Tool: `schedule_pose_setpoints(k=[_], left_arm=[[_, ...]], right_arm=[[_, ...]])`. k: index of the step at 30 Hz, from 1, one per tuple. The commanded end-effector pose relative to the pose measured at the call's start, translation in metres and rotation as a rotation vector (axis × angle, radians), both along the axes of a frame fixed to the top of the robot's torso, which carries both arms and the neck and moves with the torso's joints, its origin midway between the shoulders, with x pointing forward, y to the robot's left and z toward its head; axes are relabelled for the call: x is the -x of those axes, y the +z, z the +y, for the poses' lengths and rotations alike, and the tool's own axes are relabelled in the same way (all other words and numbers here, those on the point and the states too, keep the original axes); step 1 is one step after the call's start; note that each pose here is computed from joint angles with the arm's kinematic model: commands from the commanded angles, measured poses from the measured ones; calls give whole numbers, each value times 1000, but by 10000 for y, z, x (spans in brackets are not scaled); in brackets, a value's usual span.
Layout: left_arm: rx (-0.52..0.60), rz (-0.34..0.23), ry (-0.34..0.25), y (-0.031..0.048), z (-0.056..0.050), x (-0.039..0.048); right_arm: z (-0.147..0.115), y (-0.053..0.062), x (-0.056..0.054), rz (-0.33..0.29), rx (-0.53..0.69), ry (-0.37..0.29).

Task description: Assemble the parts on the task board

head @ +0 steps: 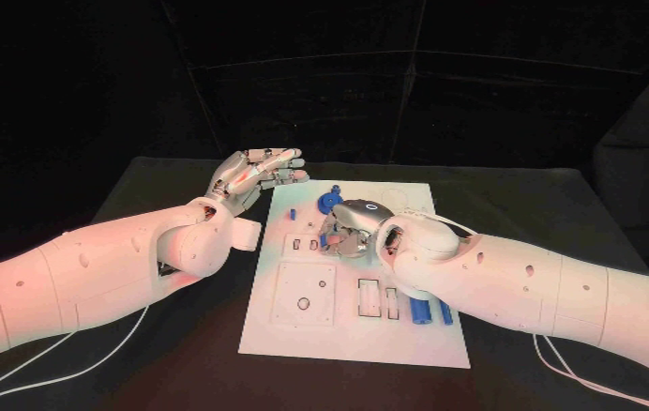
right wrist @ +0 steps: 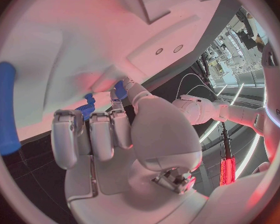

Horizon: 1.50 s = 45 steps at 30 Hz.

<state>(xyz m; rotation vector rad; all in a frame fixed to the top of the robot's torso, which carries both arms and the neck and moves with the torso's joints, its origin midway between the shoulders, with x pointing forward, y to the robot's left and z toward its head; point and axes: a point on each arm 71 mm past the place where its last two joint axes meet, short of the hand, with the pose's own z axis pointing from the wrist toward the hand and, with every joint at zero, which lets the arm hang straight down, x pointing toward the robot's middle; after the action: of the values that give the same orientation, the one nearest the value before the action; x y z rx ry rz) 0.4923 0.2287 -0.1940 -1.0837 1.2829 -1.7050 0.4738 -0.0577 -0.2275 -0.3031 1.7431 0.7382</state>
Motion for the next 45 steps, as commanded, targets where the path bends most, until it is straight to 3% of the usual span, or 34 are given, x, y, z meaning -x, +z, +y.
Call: schedule_pose_setpoints(k=[1,14,23,29,32,37,41,45], left_arm=[[12,-10,-9,19,1,-2],[12,-9,-11,17,1,-4],[5,-11,-16,12,4,-14],[-40,-19,-9,5,4,-16],[-85,-22,-26,-7,15,-18],[-181,10,-72,-26,49,-55],[-253,23,-90,17,76,-89],[-407,68,-150,86,56,-157]], right_arm=[[-23,-69,7,29,42,-8],[-20,-35,0,-3,7,-28],[-43,98,18,-84,-182,-4],[-191,228,100,-129,-309,11],[-338,339,132,-89,-379,27],[-666,550,96,52,-483,12],[-993,743,-1,105,-519,-38],[-1373,914,-87,107,-527,-113]])
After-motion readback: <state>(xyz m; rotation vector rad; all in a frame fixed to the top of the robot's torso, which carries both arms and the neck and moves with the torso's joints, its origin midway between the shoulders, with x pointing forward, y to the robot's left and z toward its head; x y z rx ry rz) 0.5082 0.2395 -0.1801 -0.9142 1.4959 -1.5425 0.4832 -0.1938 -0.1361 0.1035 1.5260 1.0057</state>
